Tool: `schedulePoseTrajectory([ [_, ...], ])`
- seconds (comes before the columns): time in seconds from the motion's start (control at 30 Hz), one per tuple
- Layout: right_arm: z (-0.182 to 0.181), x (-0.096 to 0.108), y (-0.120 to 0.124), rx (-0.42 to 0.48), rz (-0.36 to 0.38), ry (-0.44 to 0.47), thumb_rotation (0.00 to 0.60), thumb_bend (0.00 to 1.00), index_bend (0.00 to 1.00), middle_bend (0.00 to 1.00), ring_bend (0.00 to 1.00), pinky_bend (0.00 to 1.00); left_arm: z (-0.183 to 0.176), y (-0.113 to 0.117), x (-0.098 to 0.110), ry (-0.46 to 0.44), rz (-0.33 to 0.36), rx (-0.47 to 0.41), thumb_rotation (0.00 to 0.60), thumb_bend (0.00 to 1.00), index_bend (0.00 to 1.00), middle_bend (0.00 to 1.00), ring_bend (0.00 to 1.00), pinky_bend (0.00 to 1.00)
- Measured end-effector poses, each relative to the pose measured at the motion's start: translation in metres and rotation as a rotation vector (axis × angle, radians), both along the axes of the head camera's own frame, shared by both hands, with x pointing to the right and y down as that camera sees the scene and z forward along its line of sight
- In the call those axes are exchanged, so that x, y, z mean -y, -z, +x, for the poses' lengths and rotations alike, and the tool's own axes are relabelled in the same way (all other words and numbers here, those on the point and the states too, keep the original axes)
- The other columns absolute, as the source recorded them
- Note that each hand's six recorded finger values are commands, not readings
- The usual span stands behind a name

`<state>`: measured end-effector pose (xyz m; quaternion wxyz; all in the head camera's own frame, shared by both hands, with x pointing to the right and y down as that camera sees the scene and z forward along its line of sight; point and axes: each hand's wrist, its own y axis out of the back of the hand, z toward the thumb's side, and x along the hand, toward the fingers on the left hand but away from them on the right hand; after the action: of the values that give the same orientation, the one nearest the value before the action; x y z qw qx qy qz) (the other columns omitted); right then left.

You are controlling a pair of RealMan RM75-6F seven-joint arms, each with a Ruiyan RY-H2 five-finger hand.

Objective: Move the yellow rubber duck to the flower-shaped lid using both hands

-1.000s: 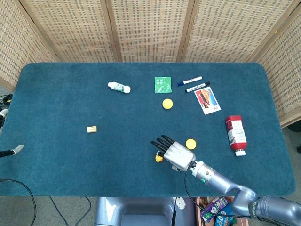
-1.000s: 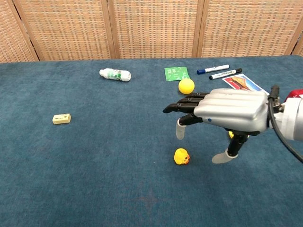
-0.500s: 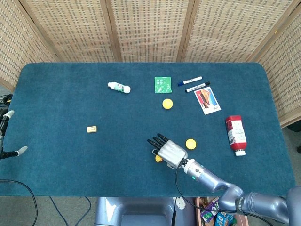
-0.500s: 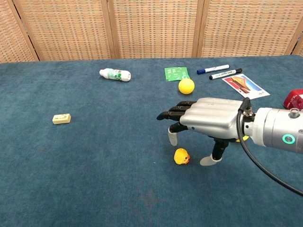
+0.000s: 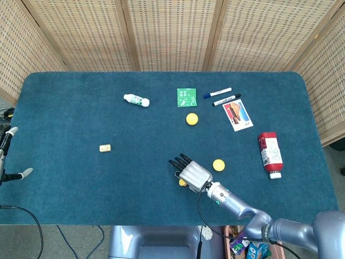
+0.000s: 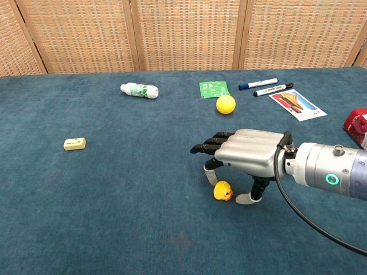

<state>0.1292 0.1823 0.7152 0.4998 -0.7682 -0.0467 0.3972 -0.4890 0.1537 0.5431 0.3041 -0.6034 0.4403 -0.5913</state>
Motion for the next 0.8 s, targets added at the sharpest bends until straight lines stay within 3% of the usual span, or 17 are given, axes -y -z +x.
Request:
schedulePoseTrajectory([
  [0.23,-0.002,0.001,0.0,0.019,0.006,-0.007,0.6,0.32,0.56,0.0,0.0,0.0,0.0,0.0,0.0,0.001,-0.001,-0.001,0.6,0.0,0.0,0.0,0.0,0.0],
  [0.6,-0.002,0.007,0.004,0.052,0.009,-0.04,0.6,0.34,0.58,0.0,0.0,0.0,0.001,-0.002,0.0,0.0,-0.009,-0.003,0.6,0.0,0.0,0.0,0.0,0.0],
  [0.8,0.014,0.035,0.025,0.075,0.067,-0.11,0.6,0.34,0.58,0.0,0.0,0.0,0.001,-0.002,-0.001,-0.004,-0.017,-0.004,0.6,0.0,0.0,0.0,0.0,0.0],
])
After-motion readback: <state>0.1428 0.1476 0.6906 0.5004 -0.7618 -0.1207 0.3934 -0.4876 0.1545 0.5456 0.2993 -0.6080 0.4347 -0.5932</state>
